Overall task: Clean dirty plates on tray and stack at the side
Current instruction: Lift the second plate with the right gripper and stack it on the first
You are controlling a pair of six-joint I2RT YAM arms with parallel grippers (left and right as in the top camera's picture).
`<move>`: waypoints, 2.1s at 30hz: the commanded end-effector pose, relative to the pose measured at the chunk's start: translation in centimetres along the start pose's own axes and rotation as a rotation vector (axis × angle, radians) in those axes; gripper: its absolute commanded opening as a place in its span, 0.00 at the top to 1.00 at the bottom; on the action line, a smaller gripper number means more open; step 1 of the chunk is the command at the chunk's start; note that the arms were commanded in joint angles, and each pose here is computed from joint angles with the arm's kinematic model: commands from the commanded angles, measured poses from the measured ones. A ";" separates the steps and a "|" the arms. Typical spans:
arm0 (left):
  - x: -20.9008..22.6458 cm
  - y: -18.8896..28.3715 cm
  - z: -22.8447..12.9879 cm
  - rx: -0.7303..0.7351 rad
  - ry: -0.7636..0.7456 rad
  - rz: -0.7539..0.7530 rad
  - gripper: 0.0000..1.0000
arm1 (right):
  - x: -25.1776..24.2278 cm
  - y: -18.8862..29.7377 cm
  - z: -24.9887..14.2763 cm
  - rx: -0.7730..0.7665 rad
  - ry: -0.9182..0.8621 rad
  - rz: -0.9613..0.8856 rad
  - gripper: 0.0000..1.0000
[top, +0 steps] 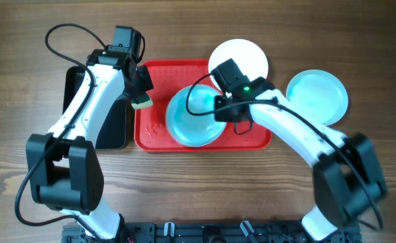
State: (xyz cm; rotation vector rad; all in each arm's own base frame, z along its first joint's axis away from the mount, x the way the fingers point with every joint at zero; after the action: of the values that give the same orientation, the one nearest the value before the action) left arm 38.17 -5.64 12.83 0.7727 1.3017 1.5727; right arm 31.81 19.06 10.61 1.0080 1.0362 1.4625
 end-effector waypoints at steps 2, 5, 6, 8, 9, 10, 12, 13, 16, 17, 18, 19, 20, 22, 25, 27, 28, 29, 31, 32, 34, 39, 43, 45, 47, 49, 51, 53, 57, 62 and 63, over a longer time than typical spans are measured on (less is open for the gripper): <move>-0.3 0.4 0.4 -0.008 0.014 -0.023 0.96 | -3.2 5.2 1.5 -0.254 0.069 -0.384 0.96; -0.3 0.3 0.4 -0.008 0.014 -0.023 0.96 | -2.1 7.5 1.4 -0.400 0.166 -0.575 0.96; -0.3 0.3 0.3 -0.007 0.013 -0.022 0.96 | -1.4 8.3 1.4 -0.455 0.197 -0.630 0.96; -0.3 0.3 0.3 -0.007 0.013 -0.022 0.96 | -0.1 10.1 1.2 -0.567 0.249 -0.734 0.96; -0.3 0.3 0.3 -0.007 0.013 -0.022 0.96 | 0.6 11.2 1.0 -0.628 0.274 -0.786 0.95; -0.3 0.3 0.4 -0.007 0.013 -0.022 0.96 | 1.1 11.7 0.8 -0.653 0.304 -0.812 0.96; -0.3 0.3 0.4 -0.007 0.013 -0.022 0.96 | 2.0 12.4 0.5 -0.688 0.357 -0.851 0.96; -0.3 0.3 0.4 -0.007 0.013 -0.022 0.96 | 2.3 13.0 0.3 -0.719 0.372 -0.881 0.96; -0.3 0.3 0.4 -0.007 0.013 -0.022 0.96 | 3.4 14.9 -0.1 -0.809 0.416 -0.975 0.96; -0.3 0.3 0.4 -0.007 0.013 -0.022 0.96 | 3.6 15.1 -0.1 -0.818 0.421 -0.987 0.96; -0.3 0.3 0.4 -0.008 0.014 -0.022 0.96 | 3.8 15.3 -0.1 -0.825 0.435 -0.999 0.96; -0.3 0.3 0.4 -0.007 0.013 -0.022 0.96 | 4.0 15.5 -0.2 -0.832 0.445 -1.006 0.96; -0.3 0.3 0.4 -0.008 0.013 -0.022 0.96 | 4.1 15.6 -0.2 -0.836 0.446 -1.009 0.96; -0.3 0.3 0.4 -0.008 0.013 -0.022 0.96 | 4.2 16.0 -0.1 -0.860 0.432 -1.029 0.96; -0.3 0.3 0.4 -0.008 0.013 -0.022 0.96 | 4.2 16.0 -0.1 -0.863 0.429 -1.029 0.96; -0.3 0.3 0.4 -0.008 0.013 -0.022 0.96 | 4.3 15.9 -0.1 -0.864 0.422 -1.017 0.96; -0.3 0.3 0.4 -0.008 0.014 -0.022 0.96 | 4.5 15.5 -0.1 -0.849 0.424 -0.981 0.96; -0.3 0.3 0.4 -0.008 0.014 -0.022 0.96 | 4.7 14.8 -0.2 -0.821 0.435 -0.934 0.96; -0.3 0.3 0.4 -0.008 0.014 -0.022 0.96 | 5.3 13.3 -0.6 -0.755 0.461 -0.828 0.96; -0.3 0.3 0.4 -0.008 0.014 -0.022 0.96 | 6.0 11.8 -1.1 -0.680 0.491 -0.718 0.96; -0.3 0.3 0.4 -0.008 0.013 -0.022 0.96 | 7.0 9.5 -2.4 -0.543 0.532 -0.542 0.96; -0.3 0.3 0.4 -0.008 0.014 -0.022 0.96 | 5.4 5.5 -2.1 -0.217 0.362 -0.123 0.96; -0.3 0.3 0.4 -0.007 0.014 -0.023 0.96 | 1.2 6.8 1.1 -0.141 0.176 0.204 0.96; -0.4 0.3 0.3 -0.007 0.012 -0.024 0.96 | -2.5 8.2 2.8 -0.164 0.064 0.288 0.96; -0.4 0.3 0.3 -0.007 0.027 -0.024 0.96 | -6.9 9.0 3.9 -0.192 -0.064 0.272 0.96; -0.5 0.3 0.5 -0.014 0.027 -0.028 0.96 | -11.2 9.1 4.1 -0.195 -0.197 0.225 0.96; -0.6 0.3 0.6 -0.019 0.027 -0.031 0.96 | -15.8 9.0 3.7 -0.192 -0.316 0.101 0.96; -0.6 0.3 0.6 -0.020 0.027 -0.032 0.96 | -20.3 9.1 3.1 -0.202 -0.452 -0.056 0.96; -0.6 0.3 0.6 -0.020 0.027 -0.032 0.96 | -25.0 9.4 2.3 -0.216 -0.569 -0.136 0.96; -0.6 0.3 0.6 -0.020 0.027 -0.032 0.96 | -28.3 8.9 1.2 -0.208 -0.656 -0.187 0.96; -0.6 0.3 0.6 -0.020 0.027 -0.032 0.96 | -28.7 8.5 1.0 -0.197 -0.668 -0.197 0.96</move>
State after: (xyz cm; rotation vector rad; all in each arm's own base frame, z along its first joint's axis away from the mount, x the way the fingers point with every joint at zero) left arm 38.53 -5.74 12.92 0.7486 1.2977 1.5751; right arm 33.97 -9.15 18.42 1.0882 0.4728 0.9916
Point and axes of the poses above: each gripper's point midway between its finger pads, its own y axis back along the fingers, its own x axis along the line the jaws close on, z = x × y, the point moved 4 cm from there along y, back along the fingers, and after that the axes turned 5 degrees about y, right-handed, at the moved point
